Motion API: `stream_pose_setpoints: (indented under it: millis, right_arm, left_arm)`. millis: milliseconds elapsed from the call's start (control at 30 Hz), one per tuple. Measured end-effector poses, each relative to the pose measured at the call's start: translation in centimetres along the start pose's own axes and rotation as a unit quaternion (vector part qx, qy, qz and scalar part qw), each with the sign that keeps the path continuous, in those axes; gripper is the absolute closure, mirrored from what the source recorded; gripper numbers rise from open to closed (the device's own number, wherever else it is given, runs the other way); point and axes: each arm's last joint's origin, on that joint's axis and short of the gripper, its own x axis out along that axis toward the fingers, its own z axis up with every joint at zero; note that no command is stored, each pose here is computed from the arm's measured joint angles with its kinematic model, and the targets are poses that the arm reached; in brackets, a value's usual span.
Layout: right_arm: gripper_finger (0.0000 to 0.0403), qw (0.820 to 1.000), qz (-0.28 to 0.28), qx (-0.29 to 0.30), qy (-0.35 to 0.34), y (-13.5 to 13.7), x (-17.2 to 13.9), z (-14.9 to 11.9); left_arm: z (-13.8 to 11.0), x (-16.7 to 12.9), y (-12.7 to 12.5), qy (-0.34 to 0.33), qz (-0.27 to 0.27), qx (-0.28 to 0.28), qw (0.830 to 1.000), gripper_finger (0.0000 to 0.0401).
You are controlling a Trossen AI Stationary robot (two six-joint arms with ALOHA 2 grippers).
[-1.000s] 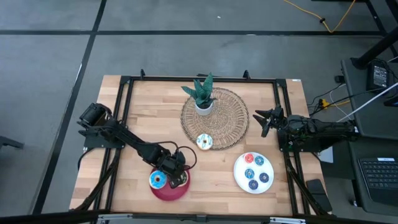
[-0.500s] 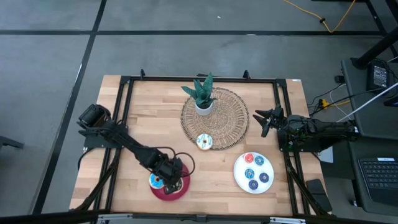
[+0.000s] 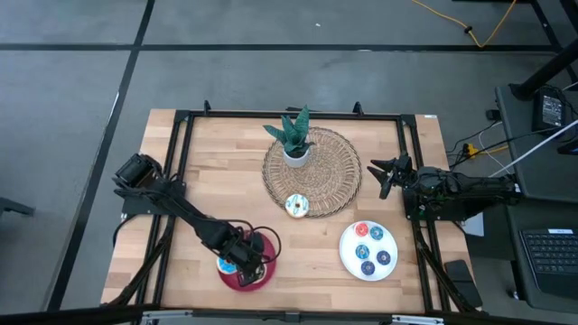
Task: Pick & Place donuts
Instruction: Adjust the black donut on the dark pink plate
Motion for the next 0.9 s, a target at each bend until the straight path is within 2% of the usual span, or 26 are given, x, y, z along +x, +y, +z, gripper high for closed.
stream_pose_setpoints:
  millis: [533,700,900]
  right_arm:
    - [0.0263,1.000,0.000,0.000,0.000,0.00,0.00,0.00]
    - [0.0263,1.000,0.000,0.000,0.000,0.00,0.00,0.00]
    - [0.0263,1.000,0.000,0.000,0.000,0.00,0.00,0.00]
  left_arm:
    - [0.03,0.52,0.02,0.013,-0.005,-0.002,1.000,0.0343]
    - [0.32,0.52,0.21,0.019,-0.009,0.001,1.000,0.0314]
    - [0.47,0.53,0.31,0.018,-0.008,0.008,1.000,0.0253]
